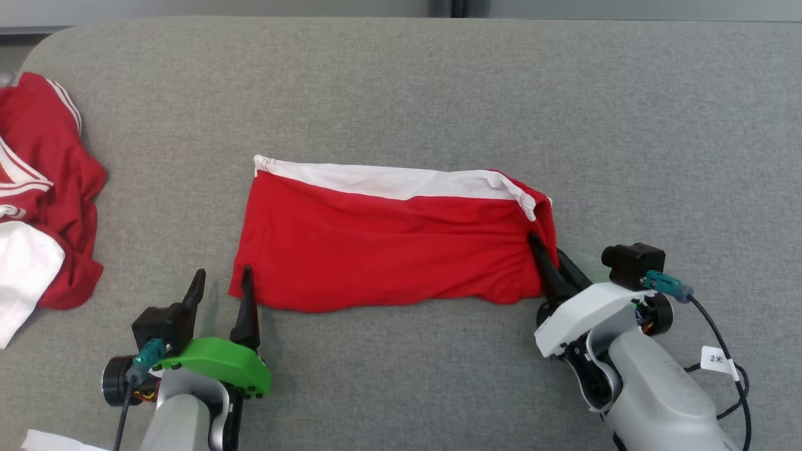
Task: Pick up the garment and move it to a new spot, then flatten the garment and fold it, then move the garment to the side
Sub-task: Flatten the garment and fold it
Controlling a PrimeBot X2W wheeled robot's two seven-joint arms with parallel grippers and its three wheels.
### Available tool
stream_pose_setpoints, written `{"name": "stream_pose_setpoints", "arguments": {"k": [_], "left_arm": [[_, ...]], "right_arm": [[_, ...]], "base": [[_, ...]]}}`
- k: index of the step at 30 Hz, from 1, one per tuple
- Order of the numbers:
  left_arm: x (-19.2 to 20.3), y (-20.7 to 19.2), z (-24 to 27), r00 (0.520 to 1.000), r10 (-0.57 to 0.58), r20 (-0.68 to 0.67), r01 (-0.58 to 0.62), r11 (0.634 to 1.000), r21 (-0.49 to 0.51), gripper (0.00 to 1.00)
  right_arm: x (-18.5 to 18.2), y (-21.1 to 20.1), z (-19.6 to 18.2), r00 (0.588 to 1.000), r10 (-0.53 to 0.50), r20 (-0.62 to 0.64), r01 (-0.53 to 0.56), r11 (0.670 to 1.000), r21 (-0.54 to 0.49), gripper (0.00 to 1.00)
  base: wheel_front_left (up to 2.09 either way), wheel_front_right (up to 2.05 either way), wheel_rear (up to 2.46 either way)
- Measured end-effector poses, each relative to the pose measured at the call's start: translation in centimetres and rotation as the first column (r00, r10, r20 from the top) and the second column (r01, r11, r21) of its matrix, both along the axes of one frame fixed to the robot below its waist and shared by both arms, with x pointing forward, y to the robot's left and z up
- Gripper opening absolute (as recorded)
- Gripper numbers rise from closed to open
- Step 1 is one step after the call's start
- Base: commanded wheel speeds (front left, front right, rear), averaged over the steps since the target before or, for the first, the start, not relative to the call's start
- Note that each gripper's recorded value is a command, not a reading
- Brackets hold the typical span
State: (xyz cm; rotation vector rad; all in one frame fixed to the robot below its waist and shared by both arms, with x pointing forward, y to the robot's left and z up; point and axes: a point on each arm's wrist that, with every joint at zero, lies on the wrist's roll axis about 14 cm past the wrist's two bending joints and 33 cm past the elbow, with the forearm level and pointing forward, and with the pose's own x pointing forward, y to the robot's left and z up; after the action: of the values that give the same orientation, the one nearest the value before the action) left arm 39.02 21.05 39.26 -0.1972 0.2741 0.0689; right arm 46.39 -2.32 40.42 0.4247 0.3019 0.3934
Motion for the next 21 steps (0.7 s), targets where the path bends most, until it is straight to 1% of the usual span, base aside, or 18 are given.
{"name": "stream_pose_setpoints", "arguments": {"k": [4,8,11,15,18,19,21], "left_arm": [[0.4,-0.7,0.2,1.000,-0.021,0.009,0.021,1.000,-0.003,1.00],[0.7,-1.7,0.1,0.999,-0.049,0.010,0.049,0.999,-0.007,1.00],[0.7,-2.6,-0.1,0.997,-0.075,0.005,0.075,0.997,-0.013,1.00],[1.2,-3.7,0.0,0.994,-0.105,0.012,0.105,0.994,-0.018,1.00],[1.3,-4.2,0.0,0.993,-0.120,0.015,0.120,0.992,-0.021,1.00],[1.3,-4.3,0.0,0.992,-0.123,0.016,0.124,0.992,-0.022,1.00],[1.2,-4.5,0.1,0.992,-0.129,0.016,0.129,0.991,-0.023,1.00]], "right_arm": [[0.6,-1.9,0.3,0.998,-0.070,0.002,0.070,0.997,0.008,0.00],[1.0,-5.7,0.2,0.985,-0.170,0.015,0.170,0.985,-0.027,0.00],[1.3,-8.9,0.5,0.967,-0.250,0.041,0.252,0.966,-0.064,0.00],[1.7,-13.9,1.4,0.934,-0.343,0.096,0.353,0.927,-0.127,0.00],[1.8,-16.4,2.1,0.916,-0.378,0.133,0.397,0.903,-0.168,0.00],[1.8,-16.6,2.4,0.915,-0.378,0.143,0.400,0.900,-0.174,0.00],[2.0,-16.1,2.9,0.919,-0.360,0.158,0.386,0.905,-0.180,0.00]], "base": [[0.00,0.00,0.00],[0.00,0.00,0.00],[0.00,0.00,0.00],[0.00,0.00,0.00],[0.00,0.00,0.00],[0.00,0.00,0.00],[0.00,0.00,0.00]]}}
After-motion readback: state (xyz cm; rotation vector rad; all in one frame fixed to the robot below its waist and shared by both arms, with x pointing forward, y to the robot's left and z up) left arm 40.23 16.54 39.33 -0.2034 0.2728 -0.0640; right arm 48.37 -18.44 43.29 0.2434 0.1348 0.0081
